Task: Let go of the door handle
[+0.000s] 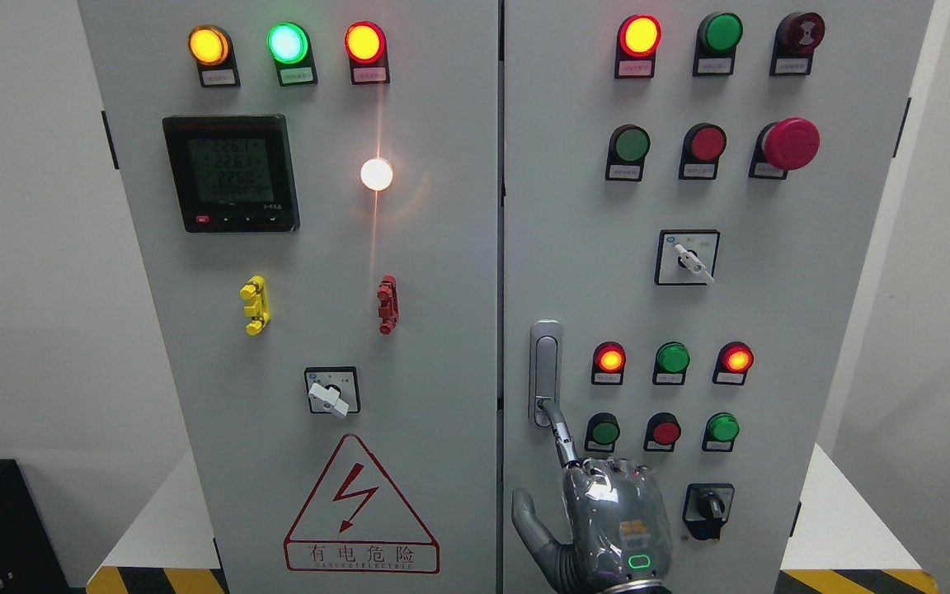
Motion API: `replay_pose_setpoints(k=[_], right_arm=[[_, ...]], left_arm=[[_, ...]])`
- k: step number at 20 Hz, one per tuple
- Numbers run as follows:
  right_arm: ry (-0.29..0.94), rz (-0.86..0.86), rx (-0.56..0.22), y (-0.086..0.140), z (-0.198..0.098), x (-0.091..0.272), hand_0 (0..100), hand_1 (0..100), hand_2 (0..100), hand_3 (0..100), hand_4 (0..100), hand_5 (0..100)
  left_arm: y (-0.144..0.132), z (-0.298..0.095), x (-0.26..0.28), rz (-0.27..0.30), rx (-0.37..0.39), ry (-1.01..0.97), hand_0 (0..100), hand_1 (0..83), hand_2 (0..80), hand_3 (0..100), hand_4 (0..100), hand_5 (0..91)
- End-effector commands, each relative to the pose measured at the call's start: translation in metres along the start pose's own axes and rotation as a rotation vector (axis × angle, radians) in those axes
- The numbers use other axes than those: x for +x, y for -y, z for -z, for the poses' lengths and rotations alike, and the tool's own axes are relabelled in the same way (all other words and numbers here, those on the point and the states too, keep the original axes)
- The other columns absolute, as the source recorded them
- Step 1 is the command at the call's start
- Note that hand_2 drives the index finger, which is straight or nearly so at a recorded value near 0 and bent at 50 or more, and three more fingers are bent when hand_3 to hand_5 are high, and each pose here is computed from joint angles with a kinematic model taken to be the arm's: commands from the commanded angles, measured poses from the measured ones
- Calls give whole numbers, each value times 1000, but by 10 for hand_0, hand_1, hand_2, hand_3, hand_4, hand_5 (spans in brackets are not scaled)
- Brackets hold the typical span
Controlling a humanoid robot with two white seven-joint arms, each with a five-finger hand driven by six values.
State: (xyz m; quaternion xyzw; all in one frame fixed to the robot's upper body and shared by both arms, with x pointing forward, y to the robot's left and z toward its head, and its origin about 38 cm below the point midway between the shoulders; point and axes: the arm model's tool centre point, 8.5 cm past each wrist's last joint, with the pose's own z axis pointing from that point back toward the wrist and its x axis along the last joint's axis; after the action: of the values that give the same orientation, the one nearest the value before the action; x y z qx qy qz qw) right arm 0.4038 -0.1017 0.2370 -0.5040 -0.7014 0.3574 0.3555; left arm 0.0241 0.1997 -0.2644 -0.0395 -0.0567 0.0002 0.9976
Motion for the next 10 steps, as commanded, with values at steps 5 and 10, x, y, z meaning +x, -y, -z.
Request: replay_pose_setpoints(k=[5,10], right_arm=[[10,1,17,-5,-1,4,521,309,0,1000,1000,1000],[8,3,21,-5,-1,4,522,309,0,1000,1000,1000]], left_arm=[[0,-1,-13,-3,0,-20,120,556,0,0,0,0],[0,-1,-13,-3,0,-20,120,556,0,0,0,0]])
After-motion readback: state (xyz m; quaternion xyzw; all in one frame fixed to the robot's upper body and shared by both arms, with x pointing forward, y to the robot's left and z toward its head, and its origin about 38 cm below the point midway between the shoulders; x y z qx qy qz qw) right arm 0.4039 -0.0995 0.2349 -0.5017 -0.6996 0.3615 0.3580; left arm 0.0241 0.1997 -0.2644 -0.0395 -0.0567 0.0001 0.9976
